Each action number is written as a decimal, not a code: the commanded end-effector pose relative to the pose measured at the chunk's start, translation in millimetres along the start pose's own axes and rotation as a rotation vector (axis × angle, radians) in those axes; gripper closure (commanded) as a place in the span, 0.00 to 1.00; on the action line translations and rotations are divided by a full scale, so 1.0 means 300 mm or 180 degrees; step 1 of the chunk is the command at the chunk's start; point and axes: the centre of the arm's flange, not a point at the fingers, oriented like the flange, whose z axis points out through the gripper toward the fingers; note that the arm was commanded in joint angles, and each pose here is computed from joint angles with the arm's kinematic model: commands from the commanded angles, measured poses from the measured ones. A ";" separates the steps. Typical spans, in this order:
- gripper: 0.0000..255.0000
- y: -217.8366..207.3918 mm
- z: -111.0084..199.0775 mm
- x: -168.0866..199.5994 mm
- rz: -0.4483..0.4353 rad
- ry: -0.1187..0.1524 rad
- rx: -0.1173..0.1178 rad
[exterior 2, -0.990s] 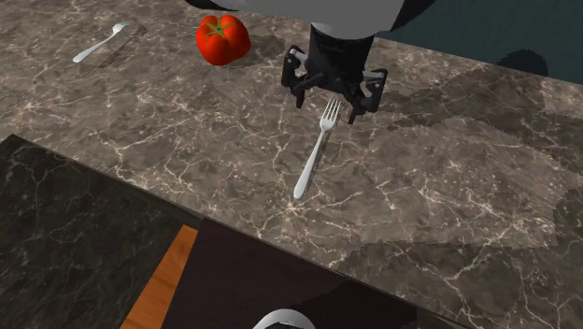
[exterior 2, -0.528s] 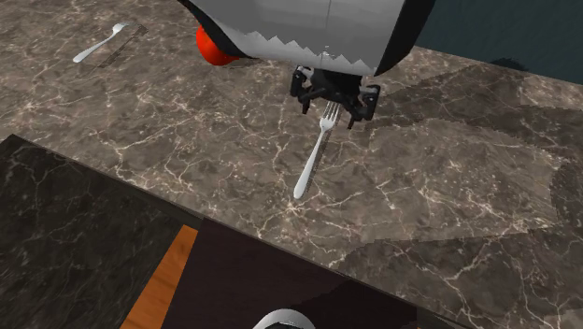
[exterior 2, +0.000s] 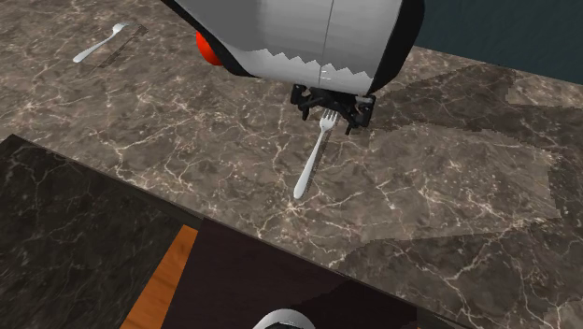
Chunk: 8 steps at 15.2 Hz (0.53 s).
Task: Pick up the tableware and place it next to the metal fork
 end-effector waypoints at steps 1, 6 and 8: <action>0.00 0.000 0.001 0.000 0.0000 0.0001 0.0000; 1.00 -0.002 0.001 0.001 0.0000 0.0000 0.0000; 1.00 -0.005 0.001 0.001 0.0000 0.0001 0.0000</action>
